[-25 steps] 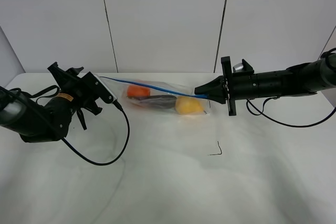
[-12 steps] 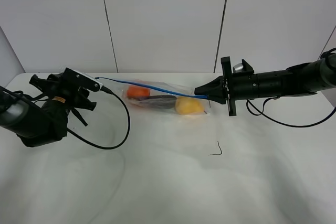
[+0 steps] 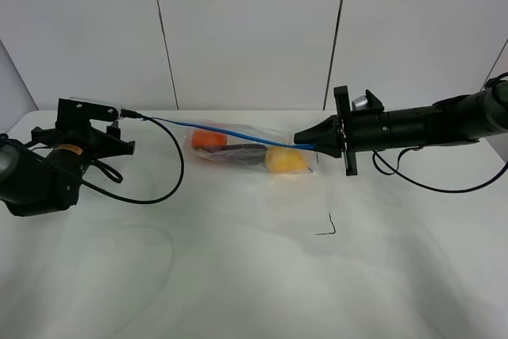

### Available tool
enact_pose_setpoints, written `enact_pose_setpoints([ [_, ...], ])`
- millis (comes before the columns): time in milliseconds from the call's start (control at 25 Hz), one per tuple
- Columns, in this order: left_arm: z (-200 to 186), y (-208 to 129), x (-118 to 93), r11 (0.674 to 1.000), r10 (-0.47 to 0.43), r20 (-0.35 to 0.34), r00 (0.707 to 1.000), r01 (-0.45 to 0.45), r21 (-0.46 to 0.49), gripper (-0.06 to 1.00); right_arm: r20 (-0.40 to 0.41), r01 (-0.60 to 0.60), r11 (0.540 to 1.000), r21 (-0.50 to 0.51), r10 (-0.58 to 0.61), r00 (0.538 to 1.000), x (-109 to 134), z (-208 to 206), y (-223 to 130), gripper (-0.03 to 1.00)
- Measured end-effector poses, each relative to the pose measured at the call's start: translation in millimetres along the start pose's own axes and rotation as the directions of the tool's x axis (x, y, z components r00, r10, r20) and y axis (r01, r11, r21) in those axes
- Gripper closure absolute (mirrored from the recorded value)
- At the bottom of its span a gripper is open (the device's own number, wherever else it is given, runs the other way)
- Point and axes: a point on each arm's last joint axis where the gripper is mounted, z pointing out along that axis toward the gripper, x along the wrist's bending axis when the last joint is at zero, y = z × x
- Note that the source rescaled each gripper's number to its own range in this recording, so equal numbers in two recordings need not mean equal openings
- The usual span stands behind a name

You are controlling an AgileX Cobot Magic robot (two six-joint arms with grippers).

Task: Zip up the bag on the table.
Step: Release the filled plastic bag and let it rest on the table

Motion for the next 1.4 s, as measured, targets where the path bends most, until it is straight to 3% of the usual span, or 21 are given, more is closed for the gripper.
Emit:
enact_pose_setpoints([
  [200,2.3,-8.1,5.3,0.997,-0.053,0.078,0.996,0.048,0.053,0.17,0.0,-0.003,1.0,0.0,0.003,1.0,0.0,0.0,0.0,0.97],
  [480,11.3,-18.4,7.7,0.965,-0.068,0.142,0.988,0.028,0.262,0.17,0.0,-0.003,1.0,0.0,0.003,1.0,0.0,0.0,0.0,0.97],
  [720,14.7,12.0,14.5,0.922,-0.085,0.188,0.978,0.006,0.388,0.17,0.0,-0.003,1.0,0.0,0.003,1.0,0.0,0.0,0.0,0.97],
  [920,19.5,31.6,17.7,0.825,-0.093,0.262,0.96,-0.073,0.56,0.17,0.0,-0.003,1.0,0.0,0.003,1.0,0.0,0.0,0.0,0.97],
  [1080,25.9,43.3,19.4,0.778,-0.101,0.292,0.951,-0.108,0.619,0.17,0.0,-0.003,1.0,0.0,0.003,1.0,0.0,0.0,0.0,0.97],
  [1200,29.4,50.5,20.8,0.754,-0.152,0.262,0.953,-0.06,0.654,0.15,0.0,-0.003,1.0,0.0,0.003,1.0,0.0,0.0,0.0,0.97],
  [1400,35.3,71.7,25.4,0.667,-0.234,0.216,0.948,-0.005,0.745,-0.01,0.0,-0.003,1.0,0.0,0.003,1.0,0.0,0.0,0.0,0.97],
])
